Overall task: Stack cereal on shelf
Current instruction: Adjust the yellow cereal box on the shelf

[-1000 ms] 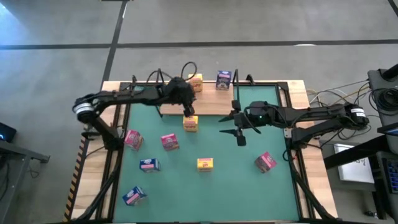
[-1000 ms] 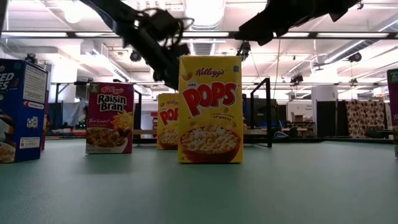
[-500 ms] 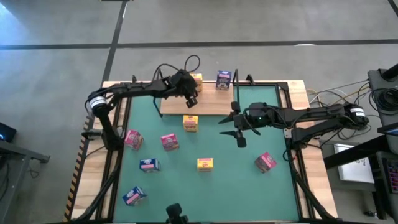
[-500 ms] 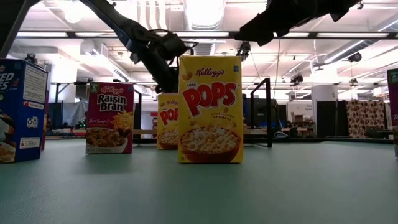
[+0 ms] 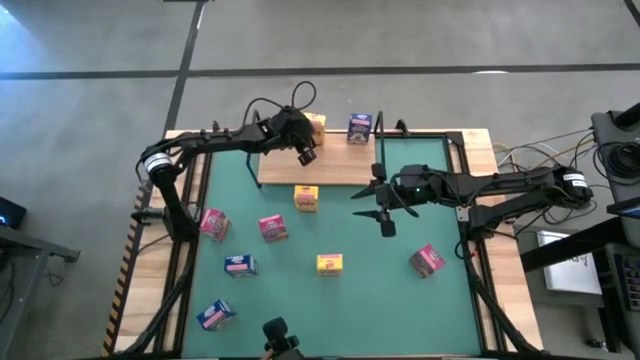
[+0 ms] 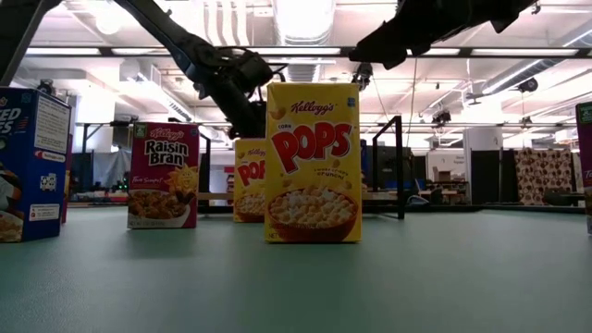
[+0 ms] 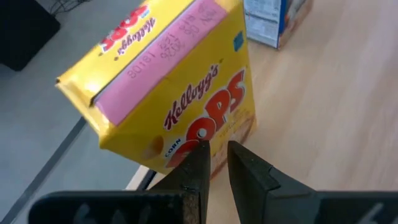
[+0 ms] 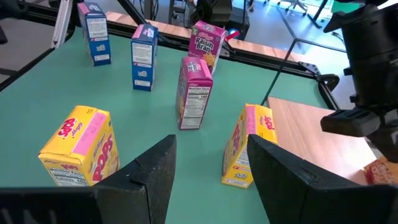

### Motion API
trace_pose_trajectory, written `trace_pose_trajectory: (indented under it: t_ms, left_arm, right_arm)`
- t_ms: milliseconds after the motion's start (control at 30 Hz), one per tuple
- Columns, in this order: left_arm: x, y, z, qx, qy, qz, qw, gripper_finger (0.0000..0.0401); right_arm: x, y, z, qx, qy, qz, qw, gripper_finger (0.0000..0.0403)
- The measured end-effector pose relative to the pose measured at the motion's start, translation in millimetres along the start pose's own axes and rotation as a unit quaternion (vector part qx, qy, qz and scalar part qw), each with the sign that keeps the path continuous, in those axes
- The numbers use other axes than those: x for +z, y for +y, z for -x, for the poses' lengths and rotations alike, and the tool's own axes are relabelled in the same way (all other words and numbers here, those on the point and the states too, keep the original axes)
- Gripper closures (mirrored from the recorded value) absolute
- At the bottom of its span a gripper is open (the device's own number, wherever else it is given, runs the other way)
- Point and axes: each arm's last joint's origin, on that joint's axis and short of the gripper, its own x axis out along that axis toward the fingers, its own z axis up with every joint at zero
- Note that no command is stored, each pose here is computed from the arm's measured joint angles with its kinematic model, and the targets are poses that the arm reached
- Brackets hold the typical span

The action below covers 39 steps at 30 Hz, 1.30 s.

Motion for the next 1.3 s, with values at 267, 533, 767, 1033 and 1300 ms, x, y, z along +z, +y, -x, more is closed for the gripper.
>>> trace_pose_trajectory:
  t_ms: [267,533,767,1033,1300]
  left_arm:
    - [1.2,-2.9,0.0,-0.022,-0.008,0.020,1.000,0.0364]
    - [9.5,-0.8,0.4,-0.017,-0.051,0.060,0.997,0.0364]
    - [10.1,-1.1,0.5,-0.018,-0.054,0.076,0.996,0.0364]
    - [10.6,-1.8,-4.4,-0.017,-0.065,0.087,0.994,0.0364]
    - [2.6,-6.1,-20.8,-0.020,-0.050,0.101,0.993,0.0364]
  right_arm:
    - [0.0,0.0,0.0,0.000,0.000,-0.001,1.000,0.0216]
    - [-0.1,0.0,-0.1,0.000,0.000,0.000,1.000,0.0216]
    - [-0.1,-0.1,-0.1,0.000,0.000,0.004,1.000,0.0216]
    - [-0.1,-0.1,-0.1,0.000,0.000,0.004,1.000,0.0216]
    - [-0.4,-0.1,-0.1,0.000,0.001,0.004,1.000,0.0216]
